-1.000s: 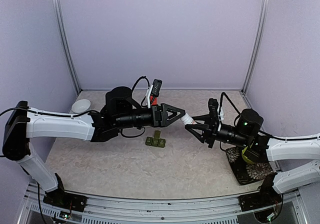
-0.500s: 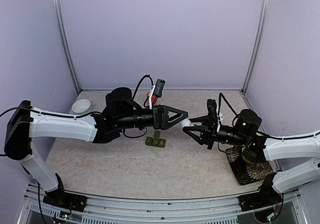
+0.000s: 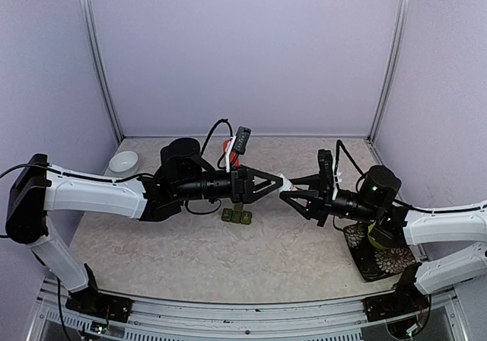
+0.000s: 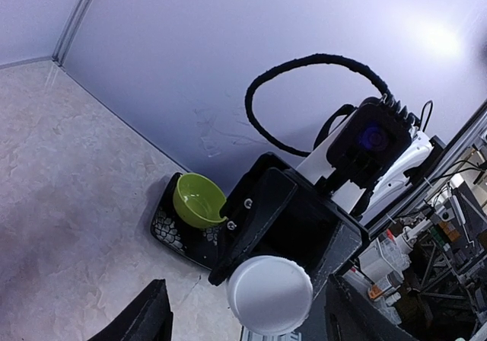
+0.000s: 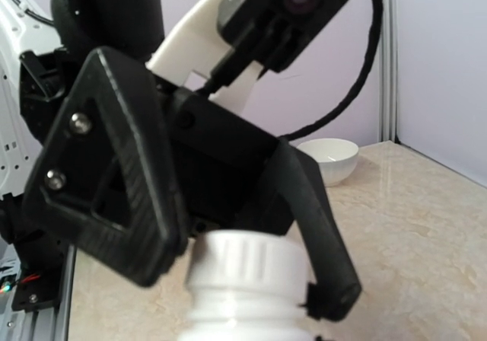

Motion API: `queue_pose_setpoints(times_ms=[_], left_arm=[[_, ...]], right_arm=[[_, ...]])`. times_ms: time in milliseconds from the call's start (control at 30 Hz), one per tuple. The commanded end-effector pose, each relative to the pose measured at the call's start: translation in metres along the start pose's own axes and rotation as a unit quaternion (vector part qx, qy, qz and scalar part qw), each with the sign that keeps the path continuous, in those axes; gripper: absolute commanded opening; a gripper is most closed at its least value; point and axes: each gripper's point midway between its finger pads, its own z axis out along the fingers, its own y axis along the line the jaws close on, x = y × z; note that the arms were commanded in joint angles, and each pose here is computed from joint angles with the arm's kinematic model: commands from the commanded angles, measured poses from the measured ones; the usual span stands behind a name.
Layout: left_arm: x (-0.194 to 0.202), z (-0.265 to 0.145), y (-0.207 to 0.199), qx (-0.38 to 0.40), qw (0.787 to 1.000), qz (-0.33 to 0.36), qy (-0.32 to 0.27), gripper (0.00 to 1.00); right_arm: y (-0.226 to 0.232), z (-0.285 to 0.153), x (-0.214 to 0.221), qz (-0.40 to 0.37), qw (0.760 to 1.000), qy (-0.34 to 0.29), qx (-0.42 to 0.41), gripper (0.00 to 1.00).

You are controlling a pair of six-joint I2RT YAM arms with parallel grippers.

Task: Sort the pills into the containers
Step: Unscrew the lid of the pill bottle from the pill bottle.

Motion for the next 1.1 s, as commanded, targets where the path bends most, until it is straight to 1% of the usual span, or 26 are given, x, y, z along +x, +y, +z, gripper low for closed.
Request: queue_pose_setpoints(times_ms=[0,100,533,767,1067], left_arm=[[-0.0152,-0.0080,-0.0152,0.019,0.999,0.023,-0.023,0.67],[-0.0166,-0.0073,-0.0173,0.024,0.999,0.023,-0.023,0.67],[-0.0119,-0.0046,-0.0170,0.028,0.999,0.022,-0.013,0.53],[-0.0084,-0.0024,-0.0163,0.028,0.999,0.021,-0.008,0.49],[-0.0073,-0.0019,-0.0153,0.025,0.999,0.023,-0.008,0.36]], right_arm=[[0.0023,0.0019,-0.0077,-0.004,1.000,-0.008,-0.004,0.00],[0.0017,0.0029,-0.0049,-0.004,1.000,-0.004,-0.004,0.00],[-0.0003,0.0042,-0.0027,-0.001,1.000,0.000,-0.001,0.00],[-0.0004,0.0043,-0.0021,0.001,1.000,-0.001,-0.001,0.00],[-0.0008,0.0041,-0.0021,0.002,1.000,-0.001,0.001,0.00]])
